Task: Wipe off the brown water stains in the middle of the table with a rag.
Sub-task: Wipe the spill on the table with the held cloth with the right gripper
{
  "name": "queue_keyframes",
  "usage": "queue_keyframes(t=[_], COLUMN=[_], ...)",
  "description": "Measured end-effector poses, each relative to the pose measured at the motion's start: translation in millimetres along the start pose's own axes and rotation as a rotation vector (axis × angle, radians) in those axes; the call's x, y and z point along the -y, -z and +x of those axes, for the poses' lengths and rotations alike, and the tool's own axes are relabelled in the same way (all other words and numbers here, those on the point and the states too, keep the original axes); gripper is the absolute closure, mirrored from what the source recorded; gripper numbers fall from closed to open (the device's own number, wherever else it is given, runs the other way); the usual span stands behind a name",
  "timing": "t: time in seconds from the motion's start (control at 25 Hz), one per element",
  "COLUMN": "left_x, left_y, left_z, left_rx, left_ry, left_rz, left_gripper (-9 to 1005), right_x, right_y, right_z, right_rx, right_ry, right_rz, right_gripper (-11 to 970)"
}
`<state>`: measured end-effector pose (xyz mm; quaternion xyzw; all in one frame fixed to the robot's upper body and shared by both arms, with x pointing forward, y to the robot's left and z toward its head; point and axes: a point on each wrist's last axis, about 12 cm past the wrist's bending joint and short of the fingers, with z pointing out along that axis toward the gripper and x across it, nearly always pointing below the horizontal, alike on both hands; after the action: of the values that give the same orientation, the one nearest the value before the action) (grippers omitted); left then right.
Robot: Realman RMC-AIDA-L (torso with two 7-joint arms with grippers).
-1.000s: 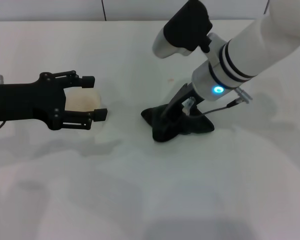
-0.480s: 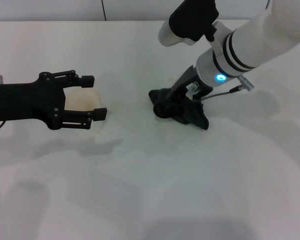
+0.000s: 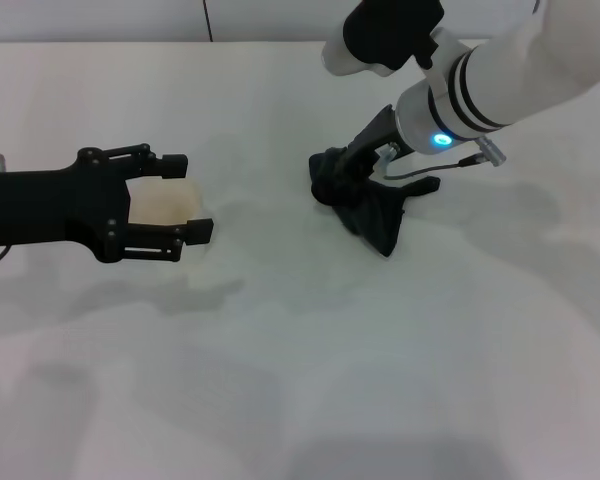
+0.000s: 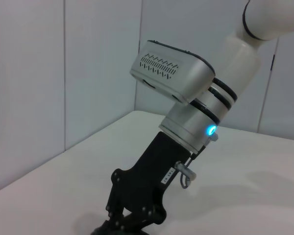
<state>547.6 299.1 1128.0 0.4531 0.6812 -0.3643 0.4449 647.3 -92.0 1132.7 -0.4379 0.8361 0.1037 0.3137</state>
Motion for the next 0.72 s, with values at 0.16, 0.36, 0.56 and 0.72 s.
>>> queue_keyframes(t=[0.16,0.36,0.56,0.72], left_x=[0.6,1.8,2.3,2.4], left_y=[-0.2,0.3,-1.2,-1.7], left_z=[0.9,2.8,3.8,4.5], left_rx=[0.001,0.001,0.004,0.005], left_ry=[0.003,0.008,0.012,0.015], left_rz=[0.001,0.0,0.004,0.004], left_gripper=[111,111,111,111], right_x=[4.6,11.6,20.0,19.6], right_y=[-1.3,-3.1,-2.5,-1.9], right_z=[1.6,5.7,7.3,7.5], right_rx=[0.01,0.018,0.031,0.022], right_ry=[-0.007,-0.031,-0.073,-0.066], right_rz=[0.022,0.05,0.07,0.062], right_gripper=[932,932,931,931])
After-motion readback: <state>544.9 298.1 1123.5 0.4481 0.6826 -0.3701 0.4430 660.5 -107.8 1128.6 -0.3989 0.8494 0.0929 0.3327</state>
